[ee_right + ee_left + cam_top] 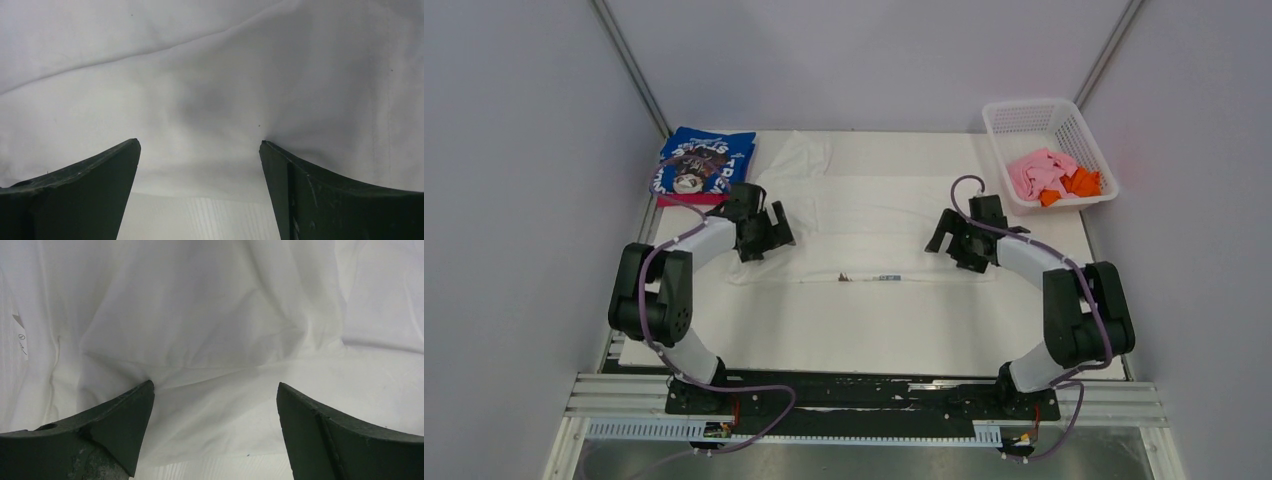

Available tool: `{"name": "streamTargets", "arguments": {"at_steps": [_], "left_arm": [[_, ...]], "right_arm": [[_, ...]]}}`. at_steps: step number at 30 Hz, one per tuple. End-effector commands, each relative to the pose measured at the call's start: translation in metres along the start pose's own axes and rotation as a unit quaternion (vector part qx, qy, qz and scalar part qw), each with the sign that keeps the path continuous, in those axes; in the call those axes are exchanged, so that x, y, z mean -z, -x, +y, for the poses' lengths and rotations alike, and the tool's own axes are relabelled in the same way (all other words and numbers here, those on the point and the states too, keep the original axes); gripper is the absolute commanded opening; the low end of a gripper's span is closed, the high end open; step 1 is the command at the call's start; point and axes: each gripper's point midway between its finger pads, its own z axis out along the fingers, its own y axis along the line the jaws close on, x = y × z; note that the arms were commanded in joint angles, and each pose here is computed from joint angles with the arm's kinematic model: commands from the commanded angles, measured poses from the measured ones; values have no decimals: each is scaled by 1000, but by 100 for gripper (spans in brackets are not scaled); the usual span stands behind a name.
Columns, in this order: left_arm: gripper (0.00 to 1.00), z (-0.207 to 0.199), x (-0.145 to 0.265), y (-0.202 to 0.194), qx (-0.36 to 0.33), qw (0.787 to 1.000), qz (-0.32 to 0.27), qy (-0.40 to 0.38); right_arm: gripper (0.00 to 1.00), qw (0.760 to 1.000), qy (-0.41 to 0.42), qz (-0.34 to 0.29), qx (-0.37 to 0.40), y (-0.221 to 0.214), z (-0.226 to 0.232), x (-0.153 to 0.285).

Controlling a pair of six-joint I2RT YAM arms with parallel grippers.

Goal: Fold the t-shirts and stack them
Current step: Fold the flattened tshirt in 1/3 of the way, then grab the side of the flattened tshirt furthest away from the robot with both arms

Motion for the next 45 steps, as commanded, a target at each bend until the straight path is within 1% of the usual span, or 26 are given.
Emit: {"name": "streamTargets", "arguments": {"at_steps": [1, 7, 8, 11, 15, 19, 23, 27, 28, 29, 30, 31, 32, 33, 34, 35, 36, 37, 38, 39, 40, 41, 42, 43, 44, 45], "left_arm": [[100, 45, 26, -86, 30, 992, 88, 89], [100, 46, 56, -117, 46, 993, 88, 67], [100, 44, 61, -116, 48, 994, 80, 60], [100, 47, 72, -131, 57, 993, 86, 57], [100, 47, 81, -133, 56, 995, 74, 46], [100, 42, 86, -122, 47, 997, 52, 39], [100, 30, 100, -90, 27, 999, 9, 37], [100, 11, 120, -34, 6, 997, -67, 39], [100, 9, 118, -27, 3, 997, -70, 43], [100, -2, 124, -7, -6, 995, -93, 36], [100, -5, 118, 0, -11, 995, -89, 44], [100, -15, 125, 24, -18, 992, -114, 43], [100, -15, 113, 29, -23, 993, -103, 60], [100, -24, 120, 53, -33, 989, -126, 63], [100, -23, 104, 59, -40, 990, -112, 80], [100, -34, 109, 83, -51, 987, -133, 79], [100, -32, 89, 86, -58, 987, -113, 95], [100, -44, 96, 110, -67, 985, -129, 87], [100, -40, 72, 112, -74, 986, -106, 102], [100, -51, 76, 133, -84, 985, -119, 97], [100, -45, 52, 136, -95, 984, -97, 114], [100, -55, 56, 155, -99, 983, -109, 109], [100, -42, 18, 150, -111, 982, -75, 136], [100, -50, 15, 168, -116, 981, -87, 132], [100, -51, 9, 175, -126, 980, -85, 130], [100, -53, -7, 186, -128, 980, -85, 129]], "right_arm": [[100, 987, -69, 130, -59, -92, -42, 29], [100, 976, -81, 181, -90, -135, -52, 55], [100, 975, -83, 185, -93, -139, -53, 58], [100, 973, -86, 188, -104, -148, -54, 66], [100, 975, -77, 178, -104, -146, -51, 73], [100, 988, -52, 127, -75, -119, -39, 76], [100, 998, -9, 52, -41, -74, -15, 85], [100, 999, 35, -26, -15, -27, 13, 98], [100, 998, 42, -41, -11, -18, 18, 99], [100, 997, 46, -54, -8, -9, 22, 99], [100, 997, 43, -64, -9, -1, 24, 99], [100, 997, 34, -73, -15, 8, 23, 97], [100, 996, 25, -81, -23, 18, 22, 96], [100, 995, 20, -92, -28, 29, 23, 96], [100, 994, 16, -98, -33, 38, 21, 94], [100, 994, 16, -105, -35, 47, 22, 93], [100, 993, 14, -110, -37, 54, 21, 90], [100, 993, 13, -112, -36, 61, 21, 88], [100, 993, 11, -113, -32, 67, 21, 85], [100, 993, 7, -112, -29, 71, 20, 82], [100, 994, -1, -108, -26, 74, 17, 76], [100, 994, -4, -110, -23, 78, 17, 75], [100, 994, -9, -109, -21, 81, 15, 70], [100, 994, -15, -106, -20, 83, 13, 65], [100, 994, -17, -104, -18, 85, 13, 61], [100, 994, -19, -104, -16, 87, 12, 58]]}}
